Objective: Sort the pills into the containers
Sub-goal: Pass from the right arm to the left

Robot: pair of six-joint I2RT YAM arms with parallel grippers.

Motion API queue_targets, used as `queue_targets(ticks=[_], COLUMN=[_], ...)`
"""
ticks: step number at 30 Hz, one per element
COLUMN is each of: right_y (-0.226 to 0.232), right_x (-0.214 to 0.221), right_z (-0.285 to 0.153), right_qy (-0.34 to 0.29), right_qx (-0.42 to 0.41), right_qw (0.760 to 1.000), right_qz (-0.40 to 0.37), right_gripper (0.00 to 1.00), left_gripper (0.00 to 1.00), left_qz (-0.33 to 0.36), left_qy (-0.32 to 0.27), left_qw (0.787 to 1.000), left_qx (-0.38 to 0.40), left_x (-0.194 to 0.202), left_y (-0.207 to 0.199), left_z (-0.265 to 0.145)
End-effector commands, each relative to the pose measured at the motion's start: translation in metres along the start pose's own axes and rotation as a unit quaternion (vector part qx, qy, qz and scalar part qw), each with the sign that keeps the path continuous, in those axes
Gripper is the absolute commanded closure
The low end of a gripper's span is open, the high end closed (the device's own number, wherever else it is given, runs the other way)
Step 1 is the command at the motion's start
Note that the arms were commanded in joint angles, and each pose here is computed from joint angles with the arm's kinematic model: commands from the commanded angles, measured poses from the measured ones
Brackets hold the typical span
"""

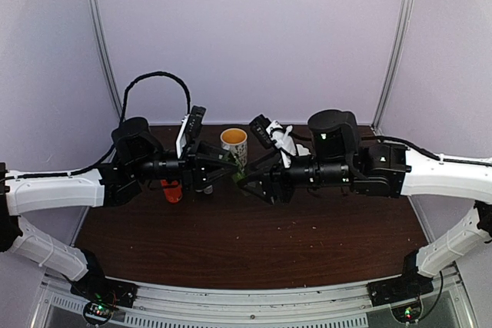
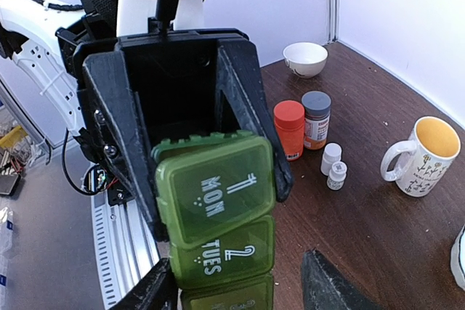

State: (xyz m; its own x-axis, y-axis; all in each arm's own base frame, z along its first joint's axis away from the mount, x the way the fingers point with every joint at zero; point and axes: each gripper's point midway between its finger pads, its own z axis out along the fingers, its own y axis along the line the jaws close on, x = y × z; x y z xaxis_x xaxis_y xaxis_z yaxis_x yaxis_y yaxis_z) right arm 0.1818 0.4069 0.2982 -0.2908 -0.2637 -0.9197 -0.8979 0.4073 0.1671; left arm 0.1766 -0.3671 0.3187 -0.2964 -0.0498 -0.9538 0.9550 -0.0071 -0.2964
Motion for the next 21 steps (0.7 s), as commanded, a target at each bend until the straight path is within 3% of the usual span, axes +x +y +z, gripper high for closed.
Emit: queue_targets(ticks=[1,7,21], right_y=[-0.0023,-0.0011,0.0012], right_x=[-0.0161,-0.0202,-0.0239], right_z=[-0.0107,-0.0133,-0.0094], right_qy=[-0.04,-0.054,-0.054], right_qx=[0.013,0.009,0.002], right_qw=[0.999,0.998,0.998], right_qz=[0.013,0.022,0.026], right_gripper=[0.43,0.52,0.52], left_gripper=[0.7,0.71,0.74], left_qz=[0.021,0.016,0.001], left_qy=[-0.013,-0.009,0.0], left_qw=[1.0,1.0,1.0], left_qx=[0.005,0.012,0.019], left_x=[-0.0148,-0.0119,-0.0086], left_y=[-0.0053,-0.0058,-0.0043], left_z=[0.0011,0.0025,0.0067])
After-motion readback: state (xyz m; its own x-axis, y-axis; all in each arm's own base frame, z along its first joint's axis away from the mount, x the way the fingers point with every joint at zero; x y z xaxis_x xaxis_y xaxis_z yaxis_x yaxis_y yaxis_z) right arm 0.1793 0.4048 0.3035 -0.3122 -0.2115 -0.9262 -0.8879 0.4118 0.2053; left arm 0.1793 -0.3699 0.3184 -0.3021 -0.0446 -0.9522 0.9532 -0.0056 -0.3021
